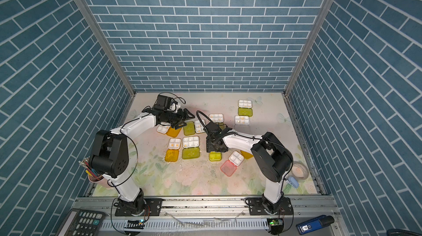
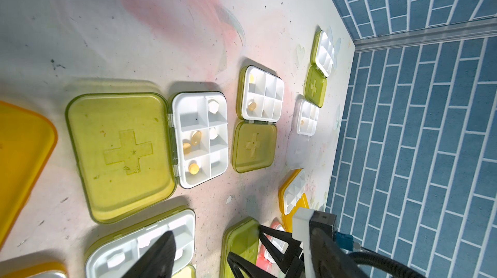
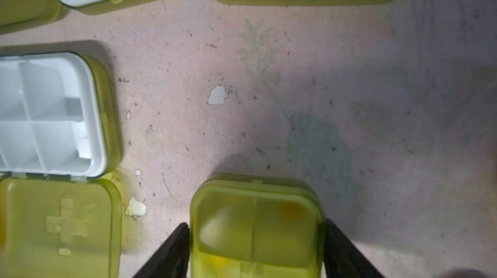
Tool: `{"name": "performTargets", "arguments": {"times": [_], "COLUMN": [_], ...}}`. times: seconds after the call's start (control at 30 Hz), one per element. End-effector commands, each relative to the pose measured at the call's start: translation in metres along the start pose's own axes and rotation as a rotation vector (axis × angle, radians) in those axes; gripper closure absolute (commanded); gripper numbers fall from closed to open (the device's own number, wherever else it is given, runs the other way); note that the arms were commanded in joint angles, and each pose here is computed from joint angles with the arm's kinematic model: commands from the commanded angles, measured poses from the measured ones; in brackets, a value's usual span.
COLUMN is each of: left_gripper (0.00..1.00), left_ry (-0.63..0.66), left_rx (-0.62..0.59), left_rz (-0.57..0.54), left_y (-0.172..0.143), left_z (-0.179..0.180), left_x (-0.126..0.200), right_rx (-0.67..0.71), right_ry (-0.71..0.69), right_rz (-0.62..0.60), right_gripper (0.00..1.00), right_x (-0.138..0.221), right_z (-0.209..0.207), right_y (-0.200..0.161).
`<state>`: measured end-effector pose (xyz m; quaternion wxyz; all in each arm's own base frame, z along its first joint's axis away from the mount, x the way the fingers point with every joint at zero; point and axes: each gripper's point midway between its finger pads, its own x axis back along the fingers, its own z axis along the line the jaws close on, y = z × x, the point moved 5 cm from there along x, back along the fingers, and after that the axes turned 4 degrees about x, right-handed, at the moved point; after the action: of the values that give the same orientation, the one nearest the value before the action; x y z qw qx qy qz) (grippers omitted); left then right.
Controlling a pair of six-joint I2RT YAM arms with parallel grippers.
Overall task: Close pillboxes
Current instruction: Move the pillbox to the center of the board.
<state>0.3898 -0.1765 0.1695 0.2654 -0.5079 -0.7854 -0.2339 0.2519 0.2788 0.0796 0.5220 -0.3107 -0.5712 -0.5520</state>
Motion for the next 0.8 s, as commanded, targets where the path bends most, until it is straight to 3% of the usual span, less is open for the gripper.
{"name": "performTargets", "arguments": {"times": [0.0,0.23,0.5,0.77], "left_gripper": [0.20,0.19,0.19,0.17], "left_ry": [-0.013,-0.007,-0.002,0.074], "left_rx": [-0.012,-0.026,-0.023,-0.029], "left_rz": [-0.012,-0.019,-0.050,-0.061], "left_y": [0.000,0.001,0.008,0.005], "left_z": [-0.003,-0.006,-0.003,0.007], "left_x": [0.007,0.012,0.024,0.027], "right_rx": [-0.032,0.017,0.050,0.080], "right_ry": [-0.017,-0.032,-0.017,-0.008], "right_rz": [0.066,0.015,-0.006,-0.020], "right_gripper": [0.24,0.18,0.17,0.15], "right_x": [-0.003,0.017,0.032,0.039], "right_z": [-0.003,-0.002,0.001,0.002], "right_y": [-0.013,-0.002,0.005,0.006]}}
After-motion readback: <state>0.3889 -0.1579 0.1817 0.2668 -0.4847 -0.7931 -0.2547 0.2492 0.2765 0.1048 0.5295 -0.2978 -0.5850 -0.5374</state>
